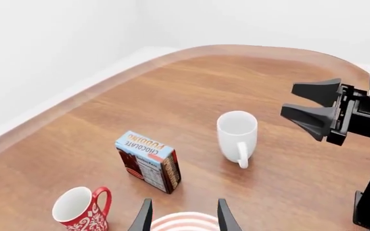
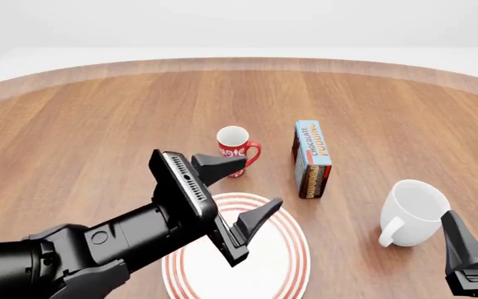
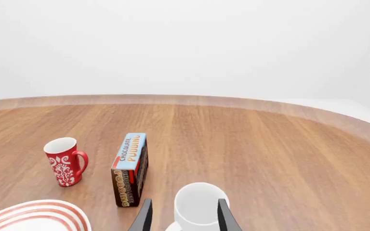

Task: Pick up the white mug and put it on the plate, and put the chocolate pudding to the right of the plate.

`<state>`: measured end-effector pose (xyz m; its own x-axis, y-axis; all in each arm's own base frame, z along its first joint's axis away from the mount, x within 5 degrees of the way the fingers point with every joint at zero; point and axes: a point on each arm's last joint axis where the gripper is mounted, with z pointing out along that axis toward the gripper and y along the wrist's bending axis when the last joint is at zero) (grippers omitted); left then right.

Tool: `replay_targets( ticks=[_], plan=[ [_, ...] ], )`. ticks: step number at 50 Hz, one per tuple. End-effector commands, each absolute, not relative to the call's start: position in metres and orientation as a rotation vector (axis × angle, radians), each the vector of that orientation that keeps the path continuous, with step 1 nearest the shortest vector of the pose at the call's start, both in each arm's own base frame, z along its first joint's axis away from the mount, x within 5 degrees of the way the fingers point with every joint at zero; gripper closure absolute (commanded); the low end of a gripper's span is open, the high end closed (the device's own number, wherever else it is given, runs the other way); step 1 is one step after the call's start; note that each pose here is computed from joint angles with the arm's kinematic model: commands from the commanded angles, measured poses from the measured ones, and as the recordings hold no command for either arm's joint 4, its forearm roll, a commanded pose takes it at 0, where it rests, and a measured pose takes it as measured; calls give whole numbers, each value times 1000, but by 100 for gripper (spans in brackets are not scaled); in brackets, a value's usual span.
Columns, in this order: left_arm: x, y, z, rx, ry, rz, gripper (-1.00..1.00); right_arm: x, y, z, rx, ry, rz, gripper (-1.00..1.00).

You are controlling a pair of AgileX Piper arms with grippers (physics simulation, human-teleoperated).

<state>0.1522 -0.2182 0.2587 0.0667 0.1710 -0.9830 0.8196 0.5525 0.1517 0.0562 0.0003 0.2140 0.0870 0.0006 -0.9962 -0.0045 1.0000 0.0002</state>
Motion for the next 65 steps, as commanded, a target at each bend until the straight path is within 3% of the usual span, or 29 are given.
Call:
replay_targets(
  ticks=[1,65],
  plan=[
    [151,-230,257,935,1456,-625,-100,56,0,214,-3,1484,4,-100],
    [153,-295,239,1067,1507,-676,-100,56,0,214,6,1482,5,-100]
  ],
)
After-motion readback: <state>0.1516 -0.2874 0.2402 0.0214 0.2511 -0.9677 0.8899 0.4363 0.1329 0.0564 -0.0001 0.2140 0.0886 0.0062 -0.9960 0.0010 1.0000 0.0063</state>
